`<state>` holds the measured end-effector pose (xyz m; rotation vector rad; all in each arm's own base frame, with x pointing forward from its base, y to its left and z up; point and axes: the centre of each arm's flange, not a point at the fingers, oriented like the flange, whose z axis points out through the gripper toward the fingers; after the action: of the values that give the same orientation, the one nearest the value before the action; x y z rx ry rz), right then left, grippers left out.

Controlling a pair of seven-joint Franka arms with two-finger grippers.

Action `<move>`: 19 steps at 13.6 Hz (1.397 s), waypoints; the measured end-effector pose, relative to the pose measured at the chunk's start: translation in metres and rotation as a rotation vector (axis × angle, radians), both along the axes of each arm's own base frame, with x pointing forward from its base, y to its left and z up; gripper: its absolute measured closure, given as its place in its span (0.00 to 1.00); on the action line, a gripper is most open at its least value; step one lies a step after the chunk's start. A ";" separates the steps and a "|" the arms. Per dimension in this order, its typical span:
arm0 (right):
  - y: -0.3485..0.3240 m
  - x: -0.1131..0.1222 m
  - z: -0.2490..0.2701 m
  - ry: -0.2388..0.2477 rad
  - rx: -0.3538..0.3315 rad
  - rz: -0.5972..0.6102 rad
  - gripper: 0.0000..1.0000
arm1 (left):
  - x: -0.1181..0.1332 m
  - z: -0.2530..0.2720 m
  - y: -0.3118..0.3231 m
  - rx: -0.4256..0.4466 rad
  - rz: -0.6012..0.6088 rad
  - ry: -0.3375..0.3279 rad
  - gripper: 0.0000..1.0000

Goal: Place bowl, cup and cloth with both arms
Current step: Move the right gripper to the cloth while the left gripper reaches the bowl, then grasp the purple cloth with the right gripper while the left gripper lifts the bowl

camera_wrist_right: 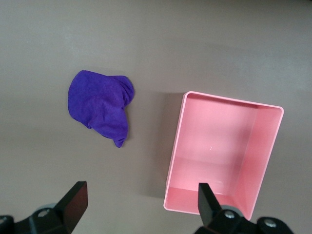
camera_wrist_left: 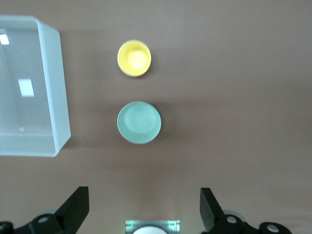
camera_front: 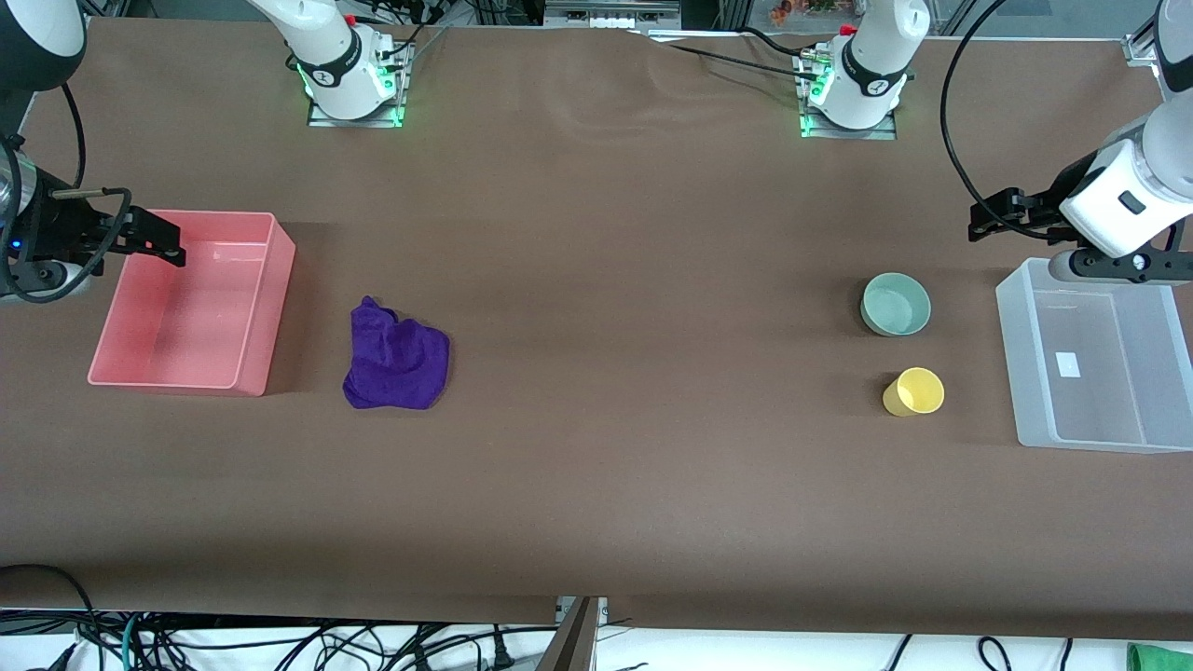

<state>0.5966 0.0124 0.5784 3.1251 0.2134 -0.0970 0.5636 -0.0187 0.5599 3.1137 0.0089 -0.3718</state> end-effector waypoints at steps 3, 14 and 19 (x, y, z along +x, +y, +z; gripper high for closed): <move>0.006 0.003 -0.023 0.003 0.001 0.011 0.00 | 0.017 -0.057 0.027 -0.005 0.027 0.096 0.00; 0.090 -0.021 -0.211 -0.017 0.022 -0.050 0.00 | -0.019 -0.307 0.122 -0.287 -0.188 -0.018 0.00; 0.104 -0.035 -0.321 -0.011 0.034 -0.099 0.00 | -0.037 -0.362 0.132 -0.298 -0.234 -0.089 0.27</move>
<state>0.5612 0.1163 0.2576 3.1682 0.0607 -0.0781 0.5261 0.1128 0.1974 2.8360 -0.3769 -0.2117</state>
